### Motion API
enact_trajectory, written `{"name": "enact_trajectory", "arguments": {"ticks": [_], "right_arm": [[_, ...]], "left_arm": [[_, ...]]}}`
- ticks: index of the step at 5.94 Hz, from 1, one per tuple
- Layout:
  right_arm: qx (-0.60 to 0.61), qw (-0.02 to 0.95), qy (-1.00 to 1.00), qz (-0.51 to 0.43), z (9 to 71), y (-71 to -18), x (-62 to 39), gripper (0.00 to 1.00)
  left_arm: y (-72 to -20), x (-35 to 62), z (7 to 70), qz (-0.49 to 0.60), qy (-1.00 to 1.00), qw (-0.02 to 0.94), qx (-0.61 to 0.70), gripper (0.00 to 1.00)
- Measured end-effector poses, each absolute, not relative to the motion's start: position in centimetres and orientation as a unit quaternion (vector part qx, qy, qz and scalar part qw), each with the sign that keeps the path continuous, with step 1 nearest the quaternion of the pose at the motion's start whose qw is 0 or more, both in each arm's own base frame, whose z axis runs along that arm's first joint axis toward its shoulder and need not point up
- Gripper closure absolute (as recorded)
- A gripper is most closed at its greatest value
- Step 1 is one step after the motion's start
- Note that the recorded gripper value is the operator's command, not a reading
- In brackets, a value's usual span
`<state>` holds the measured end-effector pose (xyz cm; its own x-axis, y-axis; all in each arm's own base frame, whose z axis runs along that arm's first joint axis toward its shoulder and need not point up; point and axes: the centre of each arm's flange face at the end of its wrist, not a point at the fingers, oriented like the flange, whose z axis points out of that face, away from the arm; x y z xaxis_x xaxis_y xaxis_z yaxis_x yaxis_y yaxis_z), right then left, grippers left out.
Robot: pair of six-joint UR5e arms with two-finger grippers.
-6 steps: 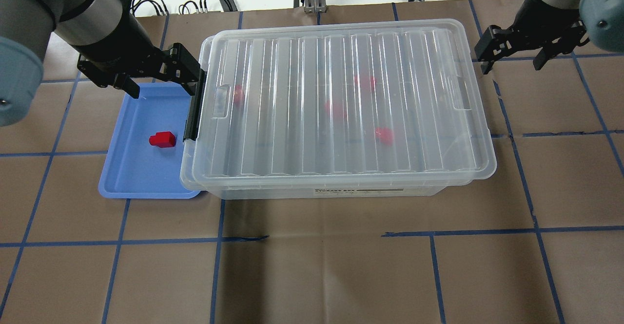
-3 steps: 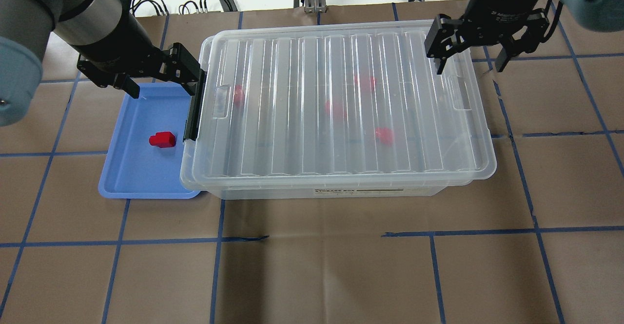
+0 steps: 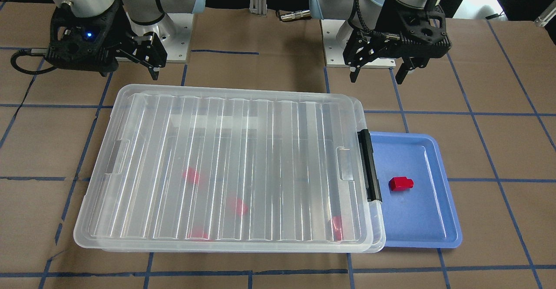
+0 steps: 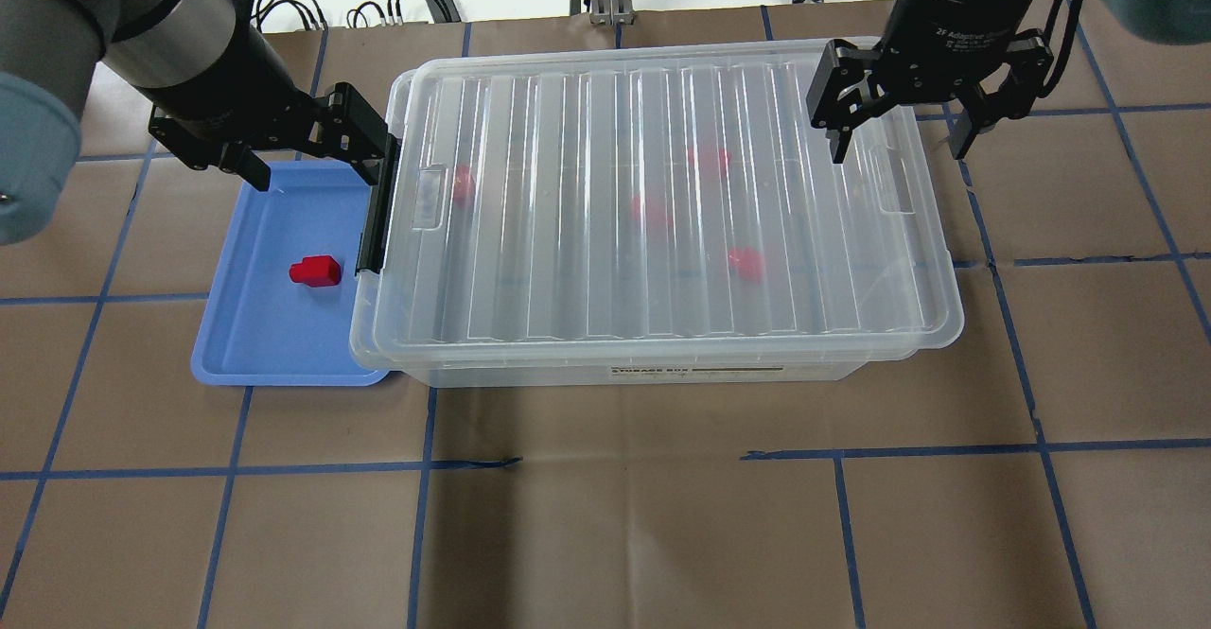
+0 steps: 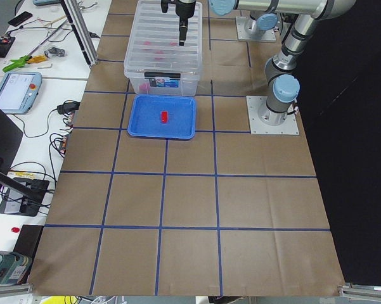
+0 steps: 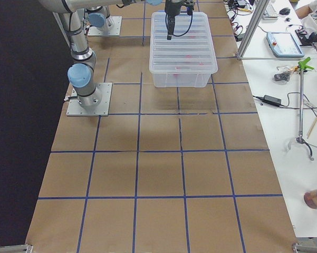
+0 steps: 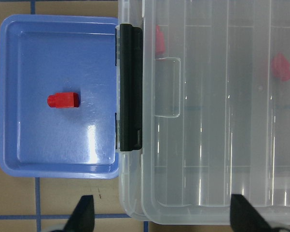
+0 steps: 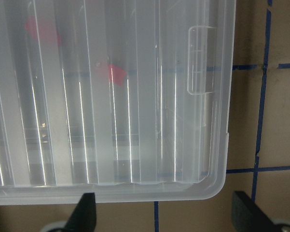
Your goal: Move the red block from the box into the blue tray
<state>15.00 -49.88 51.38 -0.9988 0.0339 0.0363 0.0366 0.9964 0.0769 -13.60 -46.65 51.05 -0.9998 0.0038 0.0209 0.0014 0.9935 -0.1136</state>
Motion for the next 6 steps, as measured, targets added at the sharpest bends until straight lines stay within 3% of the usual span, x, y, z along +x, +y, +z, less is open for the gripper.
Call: {"name": "enact_trajectory", "arguments": {"ticks": [6], "right_arm": [[-0.023,0.006,-0.999,-0.036,51.32,-50.12,14.98,0.0]], "left_arm": [[-46.63,-13.66,51.02,0.057,-0.998,0.01,-0.003,0.01]]}}
